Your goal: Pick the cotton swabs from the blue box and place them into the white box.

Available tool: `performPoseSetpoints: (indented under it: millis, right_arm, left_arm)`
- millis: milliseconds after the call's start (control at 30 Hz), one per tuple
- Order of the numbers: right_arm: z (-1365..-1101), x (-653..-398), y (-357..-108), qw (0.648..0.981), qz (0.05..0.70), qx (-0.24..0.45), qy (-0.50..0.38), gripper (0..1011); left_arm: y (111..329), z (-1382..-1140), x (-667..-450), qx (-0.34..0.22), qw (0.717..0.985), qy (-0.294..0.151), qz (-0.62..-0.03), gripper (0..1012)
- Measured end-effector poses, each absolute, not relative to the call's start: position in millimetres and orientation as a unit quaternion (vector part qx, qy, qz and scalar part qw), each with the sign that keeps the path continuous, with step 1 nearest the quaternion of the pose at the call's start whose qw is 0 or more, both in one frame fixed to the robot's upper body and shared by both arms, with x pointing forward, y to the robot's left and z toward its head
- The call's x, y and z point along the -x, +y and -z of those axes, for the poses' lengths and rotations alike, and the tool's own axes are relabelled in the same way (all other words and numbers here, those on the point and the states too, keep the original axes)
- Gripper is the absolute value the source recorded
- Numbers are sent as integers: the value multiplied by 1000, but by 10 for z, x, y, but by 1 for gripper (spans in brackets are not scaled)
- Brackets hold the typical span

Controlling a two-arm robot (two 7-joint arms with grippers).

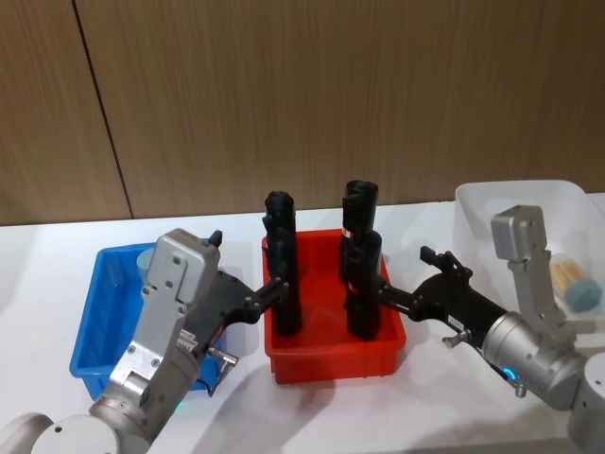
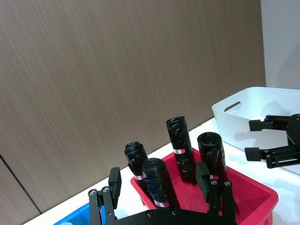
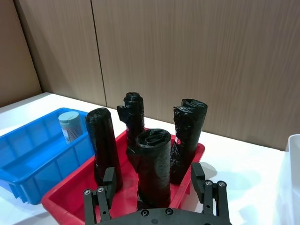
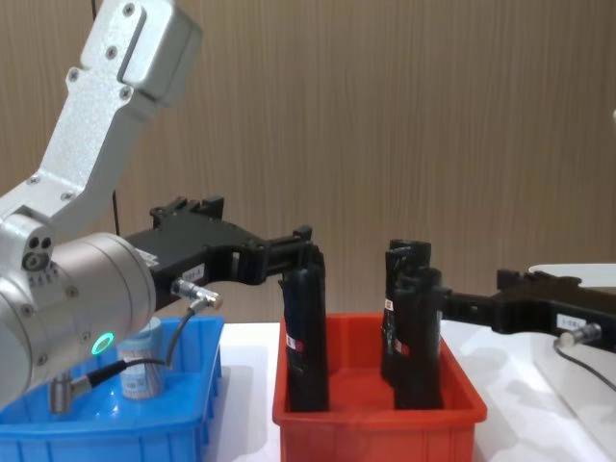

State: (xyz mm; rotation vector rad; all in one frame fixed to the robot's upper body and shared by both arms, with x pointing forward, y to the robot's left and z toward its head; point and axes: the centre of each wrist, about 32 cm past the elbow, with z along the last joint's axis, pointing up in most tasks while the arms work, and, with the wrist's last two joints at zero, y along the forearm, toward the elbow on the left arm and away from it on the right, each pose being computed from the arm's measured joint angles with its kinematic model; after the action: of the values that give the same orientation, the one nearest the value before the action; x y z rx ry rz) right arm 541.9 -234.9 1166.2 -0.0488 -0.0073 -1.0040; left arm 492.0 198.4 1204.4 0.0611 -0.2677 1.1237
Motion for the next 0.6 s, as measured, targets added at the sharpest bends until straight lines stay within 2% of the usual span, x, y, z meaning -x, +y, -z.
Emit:
performPoseSetpoints:
  millis: [600]
  right_arm:
    - [-11627, -5700, -2297, 884, 465, 34, -2, 1001]
  left_arm:
    - [1984, -12044, -4920, -29, 837, -127, -531, 1004]
